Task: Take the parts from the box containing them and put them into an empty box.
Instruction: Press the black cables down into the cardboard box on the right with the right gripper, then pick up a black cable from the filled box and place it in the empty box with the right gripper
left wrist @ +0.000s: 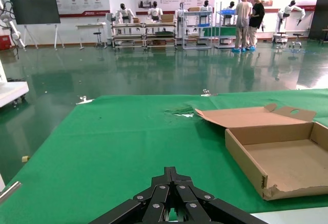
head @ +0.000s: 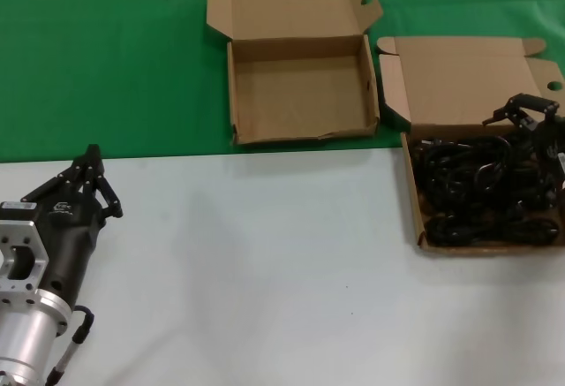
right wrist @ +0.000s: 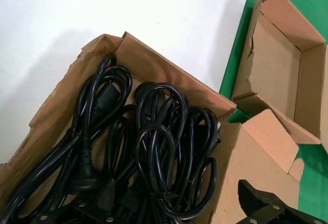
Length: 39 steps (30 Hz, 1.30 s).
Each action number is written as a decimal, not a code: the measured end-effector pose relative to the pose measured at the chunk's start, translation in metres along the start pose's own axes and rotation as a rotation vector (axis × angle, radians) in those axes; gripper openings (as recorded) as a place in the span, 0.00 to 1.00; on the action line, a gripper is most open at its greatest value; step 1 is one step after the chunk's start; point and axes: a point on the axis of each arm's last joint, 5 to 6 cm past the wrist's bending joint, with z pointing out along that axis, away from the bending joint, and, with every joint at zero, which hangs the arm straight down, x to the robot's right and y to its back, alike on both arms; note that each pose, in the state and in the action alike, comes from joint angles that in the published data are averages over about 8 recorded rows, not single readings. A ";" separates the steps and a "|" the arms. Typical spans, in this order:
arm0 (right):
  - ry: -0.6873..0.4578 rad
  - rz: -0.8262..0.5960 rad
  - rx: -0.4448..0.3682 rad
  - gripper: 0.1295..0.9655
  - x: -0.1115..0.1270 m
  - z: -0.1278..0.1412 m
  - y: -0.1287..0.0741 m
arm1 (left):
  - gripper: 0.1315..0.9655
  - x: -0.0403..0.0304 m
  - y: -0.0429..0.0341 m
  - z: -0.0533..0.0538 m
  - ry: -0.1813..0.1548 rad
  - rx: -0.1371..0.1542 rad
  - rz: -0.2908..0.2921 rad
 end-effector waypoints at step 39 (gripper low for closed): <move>0.027 0.015 -0.019 0.12 0.002 -0.009 0.006 | 0.01 0.0000 0.0000 0.000 0.000 0.000 0.000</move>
